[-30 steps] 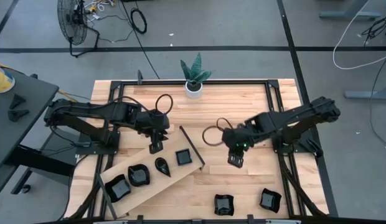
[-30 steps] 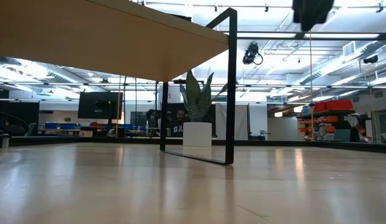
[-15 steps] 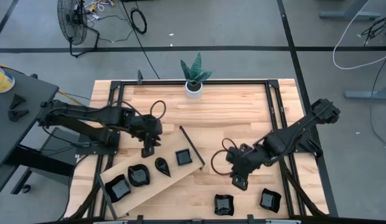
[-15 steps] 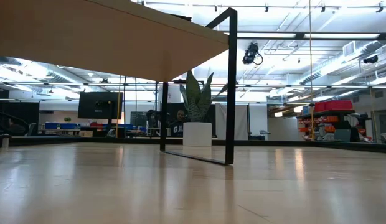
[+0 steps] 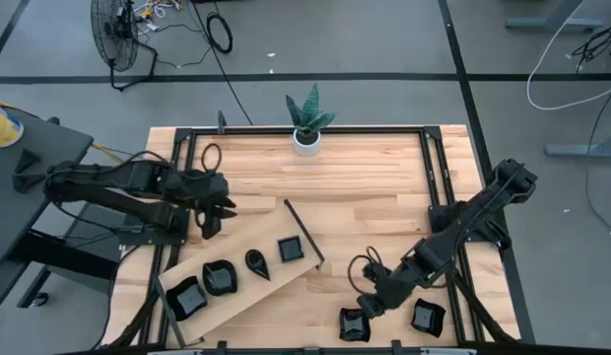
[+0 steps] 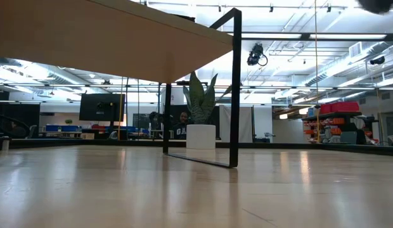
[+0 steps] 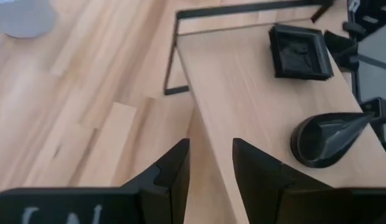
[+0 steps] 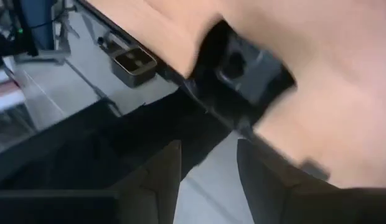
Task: Pick & Place Mini shaped plates
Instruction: Stack the black distorted square plate on top of the black distorted square plate on the shelf
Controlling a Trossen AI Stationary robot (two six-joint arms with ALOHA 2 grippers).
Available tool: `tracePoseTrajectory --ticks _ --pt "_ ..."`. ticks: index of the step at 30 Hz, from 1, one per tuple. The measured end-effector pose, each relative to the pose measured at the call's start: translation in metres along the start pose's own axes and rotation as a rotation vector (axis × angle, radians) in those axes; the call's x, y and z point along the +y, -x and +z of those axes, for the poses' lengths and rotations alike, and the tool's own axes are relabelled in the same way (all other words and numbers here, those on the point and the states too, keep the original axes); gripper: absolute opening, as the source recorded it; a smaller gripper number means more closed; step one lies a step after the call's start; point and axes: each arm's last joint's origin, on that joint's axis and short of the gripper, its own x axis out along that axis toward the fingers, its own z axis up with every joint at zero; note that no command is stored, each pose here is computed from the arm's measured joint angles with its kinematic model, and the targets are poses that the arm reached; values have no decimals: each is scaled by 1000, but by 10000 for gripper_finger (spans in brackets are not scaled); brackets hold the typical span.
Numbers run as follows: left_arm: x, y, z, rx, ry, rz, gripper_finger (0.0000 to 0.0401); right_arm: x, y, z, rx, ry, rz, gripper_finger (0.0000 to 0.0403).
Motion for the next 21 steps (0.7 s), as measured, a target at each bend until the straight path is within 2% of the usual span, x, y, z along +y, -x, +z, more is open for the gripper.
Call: tracePoseTrajectory --ticks 3,9,15,21 --pt "2 7 -2 -26 3 17 126 -13 -7 -9 26 -111 -11 159" --pt "4 11 -4 -35 23 30 126 -29 -11 -15 9 -273 -102 159" --pt "5 10 -6 -7 24 42 126 -30 -29 -14 -14 -370 -135 159" --pt "5 10 -6 -9 25 41 126 -24 -54 -12 -38 -399 -169 159"
